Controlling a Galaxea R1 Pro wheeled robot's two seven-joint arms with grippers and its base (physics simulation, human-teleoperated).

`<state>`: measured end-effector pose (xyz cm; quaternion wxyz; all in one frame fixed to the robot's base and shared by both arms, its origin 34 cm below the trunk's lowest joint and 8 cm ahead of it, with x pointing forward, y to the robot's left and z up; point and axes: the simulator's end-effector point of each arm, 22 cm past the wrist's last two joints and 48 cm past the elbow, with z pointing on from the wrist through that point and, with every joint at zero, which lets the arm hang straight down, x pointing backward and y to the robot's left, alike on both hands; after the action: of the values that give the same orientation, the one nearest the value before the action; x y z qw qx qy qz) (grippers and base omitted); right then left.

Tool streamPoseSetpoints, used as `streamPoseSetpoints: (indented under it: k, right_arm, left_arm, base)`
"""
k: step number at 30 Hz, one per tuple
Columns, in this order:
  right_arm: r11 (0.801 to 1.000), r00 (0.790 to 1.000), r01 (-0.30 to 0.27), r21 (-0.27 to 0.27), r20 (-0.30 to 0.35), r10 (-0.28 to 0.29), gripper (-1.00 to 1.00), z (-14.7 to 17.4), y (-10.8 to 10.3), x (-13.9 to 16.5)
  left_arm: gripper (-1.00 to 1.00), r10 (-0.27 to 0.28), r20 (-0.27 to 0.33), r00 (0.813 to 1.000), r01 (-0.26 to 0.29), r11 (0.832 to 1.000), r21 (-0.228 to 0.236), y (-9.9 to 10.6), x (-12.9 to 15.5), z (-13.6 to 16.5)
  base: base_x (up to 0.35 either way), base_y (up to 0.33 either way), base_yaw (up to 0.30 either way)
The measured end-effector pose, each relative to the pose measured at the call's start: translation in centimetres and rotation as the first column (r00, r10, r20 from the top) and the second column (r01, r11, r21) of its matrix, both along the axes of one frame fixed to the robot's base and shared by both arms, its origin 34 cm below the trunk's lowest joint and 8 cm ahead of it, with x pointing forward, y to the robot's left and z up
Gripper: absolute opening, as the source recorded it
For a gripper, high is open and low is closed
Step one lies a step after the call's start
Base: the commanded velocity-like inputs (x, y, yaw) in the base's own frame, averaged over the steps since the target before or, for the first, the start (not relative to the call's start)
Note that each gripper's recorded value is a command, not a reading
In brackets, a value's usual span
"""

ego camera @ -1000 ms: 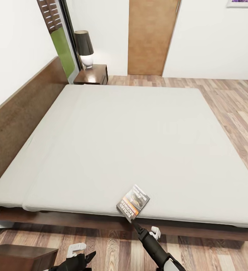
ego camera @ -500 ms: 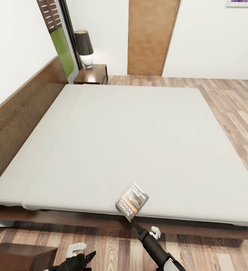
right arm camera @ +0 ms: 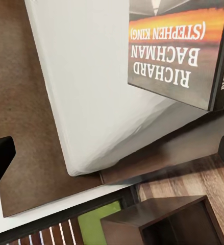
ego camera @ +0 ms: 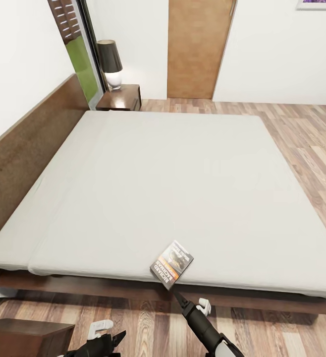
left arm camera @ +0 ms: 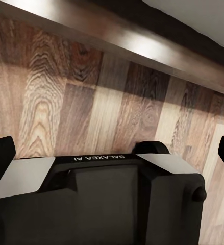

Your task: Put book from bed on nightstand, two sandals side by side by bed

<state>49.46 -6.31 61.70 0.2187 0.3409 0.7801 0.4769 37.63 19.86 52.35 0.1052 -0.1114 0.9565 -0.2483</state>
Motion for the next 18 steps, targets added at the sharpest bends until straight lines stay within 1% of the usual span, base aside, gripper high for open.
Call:
streamPoseSetpoints:
  k: [6, 18]
  right_arm:
    - [1.000, 1.000, 0.000, 0.000, 0.000, 0.000, 1.00, 0.0, 0.0, 0.0]
    - [1.000, 1.000, 0.000, 0.000, 0.000, 0.000, 1.00, -1.5, 0.0, 0.2]
  left_arm:
    - [1.00, 0.000, 0.000, 1.000, 0.000, 1.000, -0.003, -0.1, 0.0, 0.0]
    - [1.00, 0.000, -0.001, 1.000, 0.000, 1.000, -0.005, -0.1, 0.2, -1.4]
  base:
    - [0.000, 0.000, 0.000]
    - [0.000, 0.000, 0.000]
